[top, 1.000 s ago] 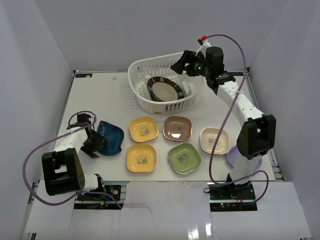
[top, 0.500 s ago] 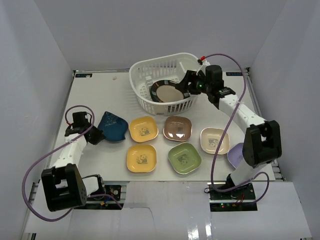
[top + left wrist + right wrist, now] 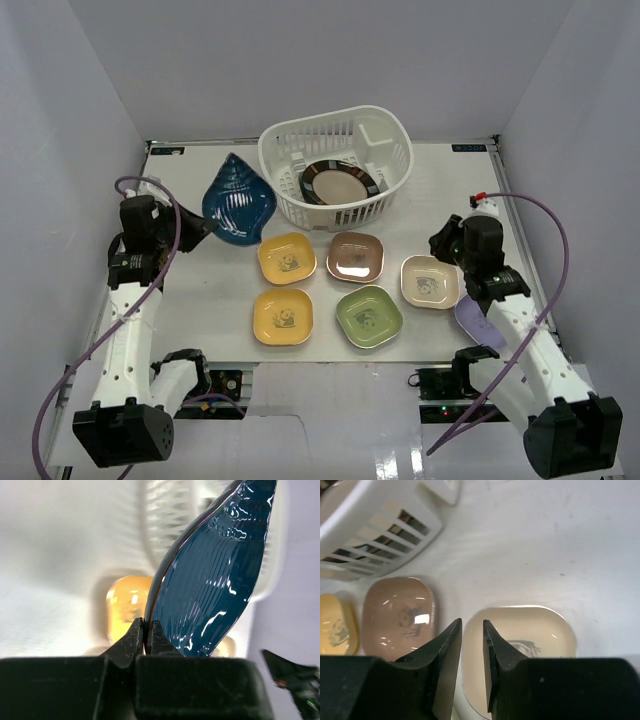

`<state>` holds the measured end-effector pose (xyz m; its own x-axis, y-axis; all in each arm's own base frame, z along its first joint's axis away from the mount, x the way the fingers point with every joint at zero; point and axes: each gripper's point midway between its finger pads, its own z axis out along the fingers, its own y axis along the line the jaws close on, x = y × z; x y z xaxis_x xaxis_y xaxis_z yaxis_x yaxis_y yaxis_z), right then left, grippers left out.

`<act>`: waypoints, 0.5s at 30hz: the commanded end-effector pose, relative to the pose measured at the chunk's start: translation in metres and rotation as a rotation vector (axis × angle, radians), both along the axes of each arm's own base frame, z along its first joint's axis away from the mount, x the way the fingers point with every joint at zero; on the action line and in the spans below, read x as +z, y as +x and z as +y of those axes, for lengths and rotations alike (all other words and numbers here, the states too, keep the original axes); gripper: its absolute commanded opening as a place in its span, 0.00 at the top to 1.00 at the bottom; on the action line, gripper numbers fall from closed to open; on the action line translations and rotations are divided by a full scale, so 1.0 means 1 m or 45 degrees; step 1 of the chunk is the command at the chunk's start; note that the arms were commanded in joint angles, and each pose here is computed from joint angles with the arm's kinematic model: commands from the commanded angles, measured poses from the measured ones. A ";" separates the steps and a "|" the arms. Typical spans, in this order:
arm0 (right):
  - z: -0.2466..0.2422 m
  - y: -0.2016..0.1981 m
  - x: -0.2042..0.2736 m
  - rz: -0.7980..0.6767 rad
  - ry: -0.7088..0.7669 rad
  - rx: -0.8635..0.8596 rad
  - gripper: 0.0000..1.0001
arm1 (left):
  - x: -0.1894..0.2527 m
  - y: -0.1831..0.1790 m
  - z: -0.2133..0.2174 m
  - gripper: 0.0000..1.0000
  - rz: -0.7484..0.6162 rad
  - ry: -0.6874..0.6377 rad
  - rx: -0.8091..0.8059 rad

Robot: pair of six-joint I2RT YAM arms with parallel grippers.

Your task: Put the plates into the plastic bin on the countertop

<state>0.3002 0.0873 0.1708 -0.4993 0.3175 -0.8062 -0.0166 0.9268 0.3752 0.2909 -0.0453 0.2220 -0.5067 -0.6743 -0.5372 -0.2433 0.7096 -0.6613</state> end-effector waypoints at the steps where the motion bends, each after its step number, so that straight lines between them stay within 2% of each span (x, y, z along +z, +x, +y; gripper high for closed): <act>1: -0.050 -0.019 0.001 0.009 -0.140 -0.249 0.69 | 0.115 0.005 -0.042 1.00 -0.431 -0.097 -0.276; 3: -0.059 -0.030 -0.004 0.023 -0.169 -0.280 0.62 | 0.143 0.006 -0.057 1.00 -0.522 -0.146 -0.374; 6: -0.053 -0.041 -0.021 0.076 -0.115 -0.259 0.55 | 0.157 0.018 -0.071 1.00 -0.546 -0.216 -0.420; 9: -0.043 -0.047 -0.033 0.110 -0.060 -0.205 0.53 | 0.167 0.030 -0.086 1.00 -0.577 -0.238 -0.427; 12: -0.040 -0.050 -0.036 0.118 -0.063 -0.176 0.52 | 0.165 0.055 -0.102 1.00 -0.545 -0.225 -0.420; 15: -0.036 -0.052 -0.039 0.129 -0.065 -0.128 0.50 | 0.145 0.083 -0.134 1.00 -0.465 -0.191 -0.447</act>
